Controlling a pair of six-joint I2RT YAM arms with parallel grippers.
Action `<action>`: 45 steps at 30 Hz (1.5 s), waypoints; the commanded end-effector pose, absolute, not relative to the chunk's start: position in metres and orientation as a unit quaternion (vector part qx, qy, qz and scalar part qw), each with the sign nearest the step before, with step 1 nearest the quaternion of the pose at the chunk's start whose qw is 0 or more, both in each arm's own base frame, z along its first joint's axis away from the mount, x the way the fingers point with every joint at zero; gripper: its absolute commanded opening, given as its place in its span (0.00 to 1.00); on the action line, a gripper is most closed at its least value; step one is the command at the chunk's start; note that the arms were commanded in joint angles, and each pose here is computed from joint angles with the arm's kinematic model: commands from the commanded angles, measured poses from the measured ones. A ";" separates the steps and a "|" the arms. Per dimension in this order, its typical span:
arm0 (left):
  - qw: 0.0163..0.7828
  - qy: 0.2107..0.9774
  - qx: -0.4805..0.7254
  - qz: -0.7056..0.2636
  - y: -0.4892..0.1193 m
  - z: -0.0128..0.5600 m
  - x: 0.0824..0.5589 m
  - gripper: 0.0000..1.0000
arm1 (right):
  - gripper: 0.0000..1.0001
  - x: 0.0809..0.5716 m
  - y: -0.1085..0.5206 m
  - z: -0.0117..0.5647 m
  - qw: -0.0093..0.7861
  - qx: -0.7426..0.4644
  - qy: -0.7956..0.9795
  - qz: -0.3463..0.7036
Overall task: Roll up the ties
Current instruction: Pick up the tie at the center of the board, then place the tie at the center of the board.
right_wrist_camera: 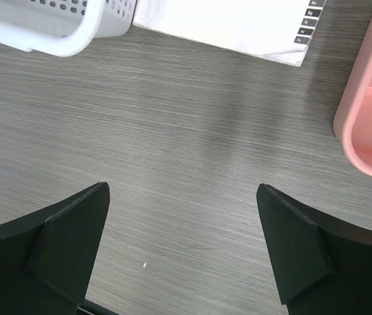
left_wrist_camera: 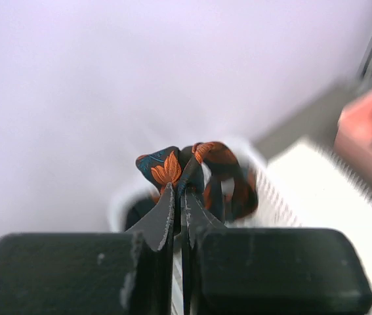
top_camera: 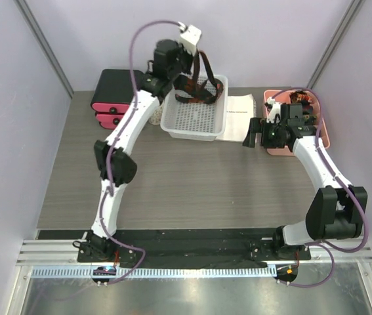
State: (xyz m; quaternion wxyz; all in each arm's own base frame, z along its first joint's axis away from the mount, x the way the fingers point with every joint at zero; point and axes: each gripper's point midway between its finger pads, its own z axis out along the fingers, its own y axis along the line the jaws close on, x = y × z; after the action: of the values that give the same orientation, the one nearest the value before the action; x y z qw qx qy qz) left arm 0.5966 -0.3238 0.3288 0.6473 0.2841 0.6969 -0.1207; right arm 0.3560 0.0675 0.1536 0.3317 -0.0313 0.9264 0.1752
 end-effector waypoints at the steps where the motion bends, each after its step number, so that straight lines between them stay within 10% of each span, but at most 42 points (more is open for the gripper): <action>1: 0.798 0.538 0.227 -0.152 -0.294 0.546 0.515 0.00 | 1.00 0.376 0.073 0.210 0.426 -0.058 0.883 0.187; 10: 0.814 0.499 0.230 -0.189 -0.290 0.606 0.435 0.00 | 1.00 0.402 0.128 0.309 0.634 -0.237 0.710 0.193; 27: 0.810 0.502 0.228 -0.199 -0.285 0.614 0.415 0.00 | 1.00 0.444 0.324 0.266 0.653 -0.438 0.556 0.269; 30: 0.816 0.492 0.223 -0.203 -0.280 0.626 0.405 0.00 | 0.83 0.468 0.330 0.273 0.672 -0.421 0.555 0.253; 34: 0.824 0.483 0.218 -0.198 -0.269 0.640 0.393 0.00 | 0.07 0.500 0.316 0.305 0.705 -0.389 0.553 0.214; 35: 0.829 0.479 0.215 -0.194 -0.263 0.647 0.386 0.00 | 0.01 0.504 0.311 0.330 0.722 -0.379 0.542 0.203; 45: 0.822 0.501 0.213 -0.166 -0.224 0.625 0.347 0.00 | 0.01 0.475 0.196 0.477 0.774 -0.325 0.538 0.073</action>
State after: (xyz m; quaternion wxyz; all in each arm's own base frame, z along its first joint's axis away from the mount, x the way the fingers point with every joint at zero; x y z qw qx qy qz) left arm 0.3804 -0.2550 0.5997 0.7951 0.2366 0.5288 -0.1793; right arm 0.5242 0.2496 0.3577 0.7172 -0.3411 0.5910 0.1413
